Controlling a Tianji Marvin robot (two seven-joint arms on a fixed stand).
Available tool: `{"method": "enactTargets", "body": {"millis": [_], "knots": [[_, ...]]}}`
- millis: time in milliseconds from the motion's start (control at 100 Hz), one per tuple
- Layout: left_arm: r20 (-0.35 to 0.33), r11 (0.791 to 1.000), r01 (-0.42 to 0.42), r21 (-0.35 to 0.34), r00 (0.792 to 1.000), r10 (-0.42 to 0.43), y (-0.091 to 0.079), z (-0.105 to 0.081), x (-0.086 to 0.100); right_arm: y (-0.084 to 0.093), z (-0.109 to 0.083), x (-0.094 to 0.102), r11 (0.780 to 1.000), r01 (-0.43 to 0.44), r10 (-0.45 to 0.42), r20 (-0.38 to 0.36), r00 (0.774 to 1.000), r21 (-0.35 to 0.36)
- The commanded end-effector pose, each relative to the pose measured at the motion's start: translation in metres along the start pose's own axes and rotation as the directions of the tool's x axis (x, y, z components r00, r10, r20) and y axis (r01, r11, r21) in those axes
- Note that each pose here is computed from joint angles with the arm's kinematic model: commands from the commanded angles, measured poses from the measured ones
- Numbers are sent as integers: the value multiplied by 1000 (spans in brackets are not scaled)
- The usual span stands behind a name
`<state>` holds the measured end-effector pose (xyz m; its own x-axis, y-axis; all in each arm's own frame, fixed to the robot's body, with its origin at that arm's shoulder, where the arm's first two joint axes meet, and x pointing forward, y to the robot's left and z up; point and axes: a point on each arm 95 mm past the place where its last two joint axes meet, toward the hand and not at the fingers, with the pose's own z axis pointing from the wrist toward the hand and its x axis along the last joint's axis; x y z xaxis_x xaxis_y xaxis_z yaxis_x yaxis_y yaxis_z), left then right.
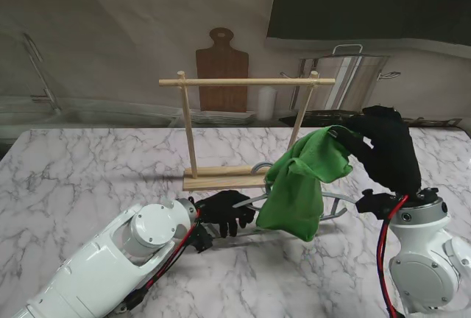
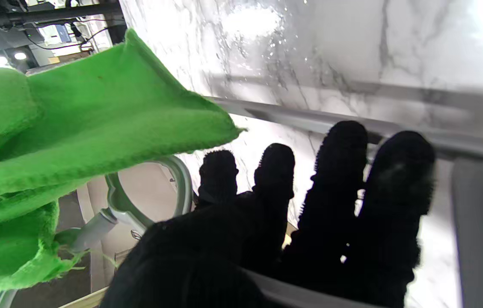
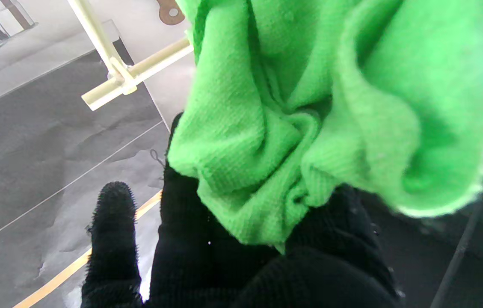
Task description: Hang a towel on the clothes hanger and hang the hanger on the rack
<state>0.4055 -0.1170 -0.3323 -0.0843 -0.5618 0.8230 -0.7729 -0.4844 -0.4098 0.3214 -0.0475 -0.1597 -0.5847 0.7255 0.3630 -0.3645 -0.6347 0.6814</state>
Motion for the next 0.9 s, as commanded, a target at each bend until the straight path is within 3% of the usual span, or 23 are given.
{"method": "enactTargets", "body": {"millis": [0, 410, 740, 890], "knots": [[12, 999, -1, -40, 1000, 2, 4, 1, -2, 3, 2, -9, 1000, 14, -14, 0, 1000, -12], [16, 983, 93, -158, 996, -92, 11, -4, -3, -5, -7, -52, 999, -45, 45, -33, 998, -2], [38, 964, 122, -236, 992, -117, 13, -9, -8, 3, 2, -67, 999, -39, 40, -74, 996, 10], [26, 963, 145, -226, 989, -142, 11, -12, -8, -2, 1, -72, 998, -61, 64, -74, 995, 33]]}}
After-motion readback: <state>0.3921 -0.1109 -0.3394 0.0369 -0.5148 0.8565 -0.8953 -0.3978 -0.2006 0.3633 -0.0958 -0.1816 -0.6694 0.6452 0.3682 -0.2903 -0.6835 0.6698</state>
